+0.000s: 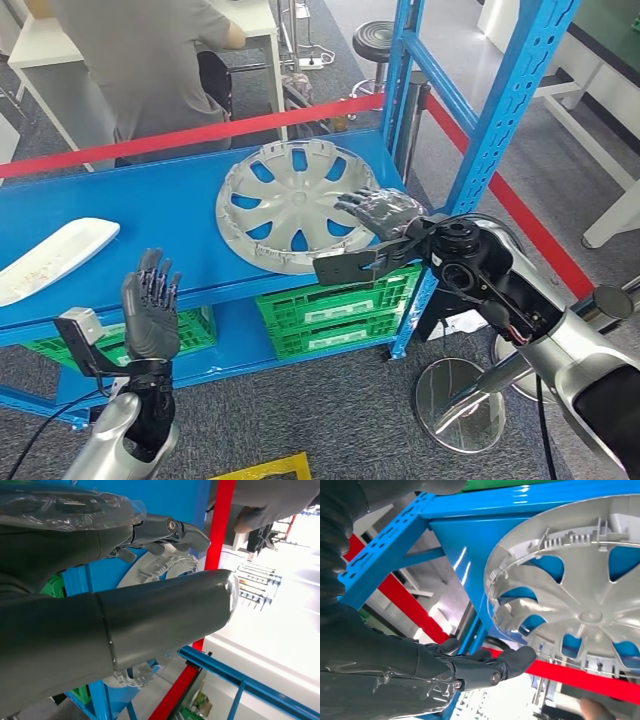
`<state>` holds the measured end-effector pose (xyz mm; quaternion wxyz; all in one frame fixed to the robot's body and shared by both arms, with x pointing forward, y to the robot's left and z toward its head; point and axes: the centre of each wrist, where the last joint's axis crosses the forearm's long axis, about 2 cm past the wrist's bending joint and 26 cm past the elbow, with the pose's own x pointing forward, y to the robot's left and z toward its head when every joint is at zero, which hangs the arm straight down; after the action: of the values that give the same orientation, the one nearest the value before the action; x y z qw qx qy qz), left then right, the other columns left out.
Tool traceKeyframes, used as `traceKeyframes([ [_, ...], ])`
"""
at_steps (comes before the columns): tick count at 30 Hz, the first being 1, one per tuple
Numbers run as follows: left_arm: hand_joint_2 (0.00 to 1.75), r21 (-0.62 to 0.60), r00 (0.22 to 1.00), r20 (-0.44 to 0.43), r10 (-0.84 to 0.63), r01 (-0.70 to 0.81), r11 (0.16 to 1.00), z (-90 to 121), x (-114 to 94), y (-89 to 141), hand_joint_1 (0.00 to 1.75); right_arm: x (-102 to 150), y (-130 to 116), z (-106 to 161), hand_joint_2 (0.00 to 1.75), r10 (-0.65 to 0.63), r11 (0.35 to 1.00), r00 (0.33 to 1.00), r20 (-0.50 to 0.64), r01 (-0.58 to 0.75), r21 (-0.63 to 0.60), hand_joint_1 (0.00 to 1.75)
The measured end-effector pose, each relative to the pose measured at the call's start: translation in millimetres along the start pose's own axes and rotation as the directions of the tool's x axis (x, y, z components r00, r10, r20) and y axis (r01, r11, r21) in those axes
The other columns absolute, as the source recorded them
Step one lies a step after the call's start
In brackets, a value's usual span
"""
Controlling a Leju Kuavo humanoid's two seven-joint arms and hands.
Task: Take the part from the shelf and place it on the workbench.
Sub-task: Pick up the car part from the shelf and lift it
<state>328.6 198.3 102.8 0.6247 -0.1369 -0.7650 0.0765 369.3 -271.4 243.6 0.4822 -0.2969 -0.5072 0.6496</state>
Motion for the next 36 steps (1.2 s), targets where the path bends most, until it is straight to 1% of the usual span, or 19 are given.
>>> traceKeyframes([
  [3,0.00,-0.010,1.000,0.008,0.002,-0.002,1.000,-1,1,0,0.00,0,-1,-1,1.75,0.007,1.000,1.000,0.026,-0.007,-0.021,0.00],
  [8,0.00,-0.029,1.000,0.019,0.005,-0.004,1.000,-3,2,-1,0.00,-4,3,-7,1.75,0.007,0.999,0.995,0.100,-0.003,-0.036,0.00],
  [16,0.00,-0.046,0.999,0.046,0.017,-0.015,0.999,-7,5,-2,0.00,-25,19,-30,1.75,-0.004,0.999,0.987,0.159,0.010,-0.038,0.00],
  [20,0.00,-0.064,0.998,0.060,0.030,-0.026,0.998,-9,5,-4,0.00,-41,21,-40,1.75,0.013,0.999,0.990,0.141,-0.008,-0.032,0.00],
  [24,0.00,-0.066,0.998,0.061,0.034,-0.030,0.997,-9,5,-5,0.00,-50,25,-47,1.75,0.013,1.000,0.994,0.109,-0.013,0.004,0.00],
  [36,0.00,-0.065,0.998,0.056,0.034,-0.030,0.997,-10,4,-5,0.00,-59,41,-53,1.75,-0.002,0.997,0.998,0.064,-0.003,0.073,0.00],
])
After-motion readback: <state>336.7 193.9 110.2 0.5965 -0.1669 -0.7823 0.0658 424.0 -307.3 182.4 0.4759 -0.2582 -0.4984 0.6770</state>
